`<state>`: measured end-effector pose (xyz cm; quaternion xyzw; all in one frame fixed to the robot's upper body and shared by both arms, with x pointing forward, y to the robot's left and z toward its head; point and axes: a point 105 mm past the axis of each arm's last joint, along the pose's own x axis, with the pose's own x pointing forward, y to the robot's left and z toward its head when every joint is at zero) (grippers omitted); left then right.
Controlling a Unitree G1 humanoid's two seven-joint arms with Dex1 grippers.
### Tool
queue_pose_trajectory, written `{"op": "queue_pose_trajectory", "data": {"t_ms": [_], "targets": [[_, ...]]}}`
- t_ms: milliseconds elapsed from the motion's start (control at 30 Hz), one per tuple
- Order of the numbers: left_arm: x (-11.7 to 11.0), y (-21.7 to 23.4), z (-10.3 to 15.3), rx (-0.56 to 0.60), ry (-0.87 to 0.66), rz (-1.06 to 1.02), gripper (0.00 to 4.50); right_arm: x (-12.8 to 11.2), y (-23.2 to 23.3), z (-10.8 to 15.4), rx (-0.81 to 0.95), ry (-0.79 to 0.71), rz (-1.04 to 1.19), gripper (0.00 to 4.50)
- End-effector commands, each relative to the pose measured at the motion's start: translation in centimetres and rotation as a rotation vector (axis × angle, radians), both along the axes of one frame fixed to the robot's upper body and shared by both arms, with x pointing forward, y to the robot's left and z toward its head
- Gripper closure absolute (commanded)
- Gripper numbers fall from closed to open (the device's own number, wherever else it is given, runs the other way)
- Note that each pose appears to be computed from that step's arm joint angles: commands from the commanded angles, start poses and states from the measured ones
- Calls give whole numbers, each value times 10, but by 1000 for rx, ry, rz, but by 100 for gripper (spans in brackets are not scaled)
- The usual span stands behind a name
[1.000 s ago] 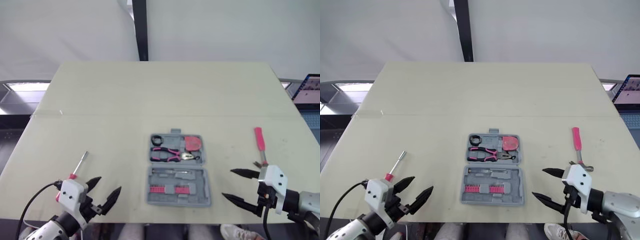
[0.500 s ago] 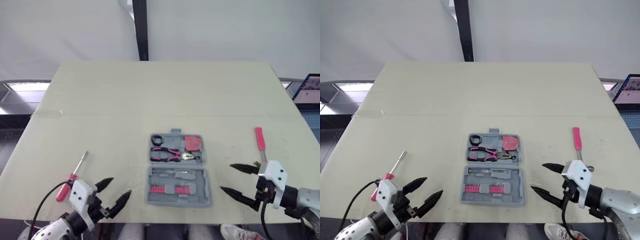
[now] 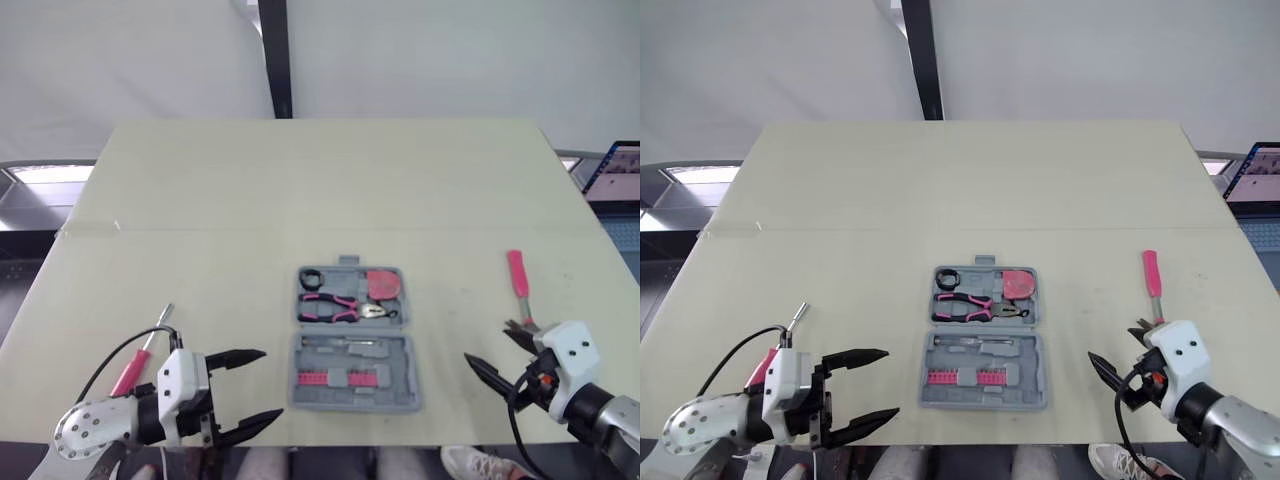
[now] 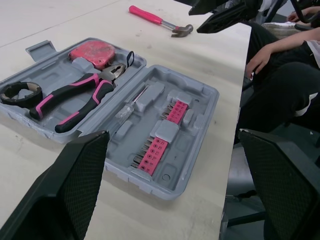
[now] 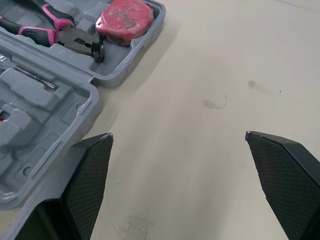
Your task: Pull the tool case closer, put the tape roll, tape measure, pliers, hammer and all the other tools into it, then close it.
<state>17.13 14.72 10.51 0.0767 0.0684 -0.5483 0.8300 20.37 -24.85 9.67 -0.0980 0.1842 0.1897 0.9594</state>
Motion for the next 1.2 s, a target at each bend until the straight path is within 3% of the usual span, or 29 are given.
{"op": "queue_pose_trajectory", "data": {"t_ms": [33, 167, 400, 633, 1200], "targets": [[4, -6, 12, 4, -87, -7, 7, 9, -22, 18, -41, -72, -140, 0], [10, -12, 23, -10, -140, 6, 7, 30, -59, 28, -36, -92, -353, 0], [12, -20, 24, -2, -154, 16, 7, 54, -79, 5, 60, 174, -454, 0], [12, -21, 19, 10, -154, 46, 7, 83, -96, 9, 91, 200, -571, 0], [5, -21, 10, 10, -133, 77, 7, 85, -110, -12, 36, 286, -668, 0]]}}
